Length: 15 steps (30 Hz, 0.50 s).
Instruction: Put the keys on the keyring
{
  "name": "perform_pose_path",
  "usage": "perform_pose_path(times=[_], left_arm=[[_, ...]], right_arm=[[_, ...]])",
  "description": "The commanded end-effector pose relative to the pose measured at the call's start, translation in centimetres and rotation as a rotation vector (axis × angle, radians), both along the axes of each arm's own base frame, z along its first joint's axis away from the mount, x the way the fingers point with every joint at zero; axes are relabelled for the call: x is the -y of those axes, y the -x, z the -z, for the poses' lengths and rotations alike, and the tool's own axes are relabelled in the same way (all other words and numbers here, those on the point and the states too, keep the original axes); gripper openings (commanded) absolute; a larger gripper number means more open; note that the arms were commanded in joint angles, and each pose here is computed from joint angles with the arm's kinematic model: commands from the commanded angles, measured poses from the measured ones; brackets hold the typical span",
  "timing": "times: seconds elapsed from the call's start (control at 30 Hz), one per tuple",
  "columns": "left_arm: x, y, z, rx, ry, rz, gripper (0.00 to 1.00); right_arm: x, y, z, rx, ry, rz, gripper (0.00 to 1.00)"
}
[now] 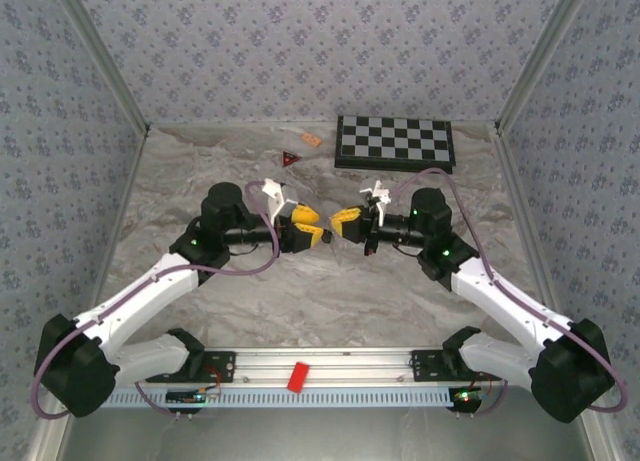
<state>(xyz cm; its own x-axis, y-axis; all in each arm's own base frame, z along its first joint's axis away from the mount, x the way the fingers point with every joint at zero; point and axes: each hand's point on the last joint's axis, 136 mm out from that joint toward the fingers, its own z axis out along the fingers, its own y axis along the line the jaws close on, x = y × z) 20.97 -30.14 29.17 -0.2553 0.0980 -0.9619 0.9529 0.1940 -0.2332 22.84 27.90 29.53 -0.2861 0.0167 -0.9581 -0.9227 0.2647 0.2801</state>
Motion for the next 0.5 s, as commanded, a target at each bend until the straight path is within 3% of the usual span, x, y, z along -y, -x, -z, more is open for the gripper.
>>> perform_pose_path(times=[0.0,0.2,0.47], left_arm=[[-0.03,-1.03,-0.94,0.007,0.041,-0.041,0.42],[0.00,-1.91,-0.28,0.002,0.032,-0.079,0.43],[0.72,-1.57,-0.16,-0.025,0.040,-0.022,0.41]], right_arm=[[0.46,0.31,-4.48,0.085,-0.144,0.008,0.00],[0.54,0.82,-5.17,0.083,-0.175,-0.005,0.00],[0.46,1.20,-5.16,0.083,-0.180,-0.009,0.00]])
